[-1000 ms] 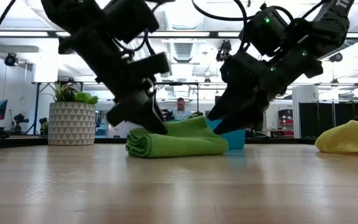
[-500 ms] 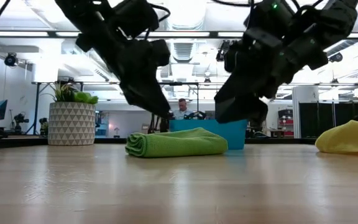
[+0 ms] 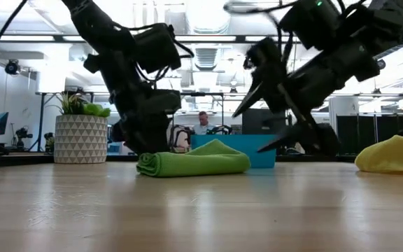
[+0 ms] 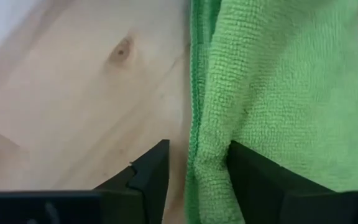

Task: Fold microfiber towels
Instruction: Put the green microfiber cloth into the blue bin

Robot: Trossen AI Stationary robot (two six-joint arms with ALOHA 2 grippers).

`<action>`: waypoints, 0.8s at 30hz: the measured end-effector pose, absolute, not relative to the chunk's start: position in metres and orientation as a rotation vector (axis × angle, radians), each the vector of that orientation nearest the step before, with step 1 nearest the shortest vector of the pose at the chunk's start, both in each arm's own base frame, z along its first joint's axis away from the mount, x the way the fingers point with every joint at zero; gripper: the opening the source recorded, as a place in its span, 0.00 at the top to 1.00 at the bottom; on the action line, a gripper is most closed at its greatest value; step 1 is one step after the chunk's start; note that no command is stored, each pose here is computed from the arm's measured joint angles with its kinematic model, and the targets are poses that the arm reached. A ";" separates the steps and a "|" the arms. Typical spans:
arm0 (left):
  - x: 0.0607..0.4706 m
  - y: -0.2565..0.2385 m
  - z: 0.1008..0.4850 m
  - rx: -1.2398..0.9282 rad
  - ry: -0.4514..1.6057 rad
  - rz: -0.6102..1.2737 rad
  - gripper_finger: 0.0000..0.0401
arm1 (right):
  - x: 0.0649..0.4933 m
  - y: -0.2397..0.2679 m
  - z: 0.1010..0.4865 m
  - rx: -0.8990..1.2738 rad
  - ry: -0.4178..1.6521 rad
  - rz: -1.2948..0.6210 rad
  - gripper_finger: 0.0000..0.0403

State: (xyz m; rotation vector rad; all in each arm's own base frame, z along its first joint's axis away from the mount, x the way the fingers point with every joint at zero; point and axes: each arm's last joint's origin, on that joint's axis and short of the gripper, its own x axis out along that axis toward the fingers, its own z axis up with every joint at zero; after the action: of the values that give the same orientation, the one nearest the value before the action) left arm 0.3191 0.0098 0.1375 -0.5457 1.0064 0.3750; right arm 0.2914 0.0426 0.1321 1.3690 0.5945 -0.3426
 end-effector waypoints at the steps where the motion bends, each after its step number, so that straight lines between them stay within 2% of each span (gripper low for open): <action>1: 0.320 0.009 0.134 -0.590 1.016 0.381 0.65 | 0.292 0.042 0.130 1.409 0.582 -0.368 0.33; 8: 0.325 -0.007 0.126 -0.810 1.013 0.411 0.68 | 0.293 0.054 0.117 1.594 0.572 -0.455 0.33; 14: 0.331 -0.010 0.131 -0.870 0.956 0.366 0.68 | 0.290 0.055 0.107 1.629 0.480 -0.621 0.33; 24: 0.336 -0.013 0.133 -0.893 0.910 0.337 0.68 | 0.297 0.056 0.098 1.635 0.484 -0.677 0.33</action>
State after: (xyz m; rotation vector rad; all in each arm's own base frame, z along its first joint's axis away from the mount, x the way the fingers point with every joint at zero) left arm 0.3357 -0.0131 0.1331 -0.8929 0.9104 0.3371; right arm 0.2969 0.0558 0.0983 1.6348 0.4837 -0.6773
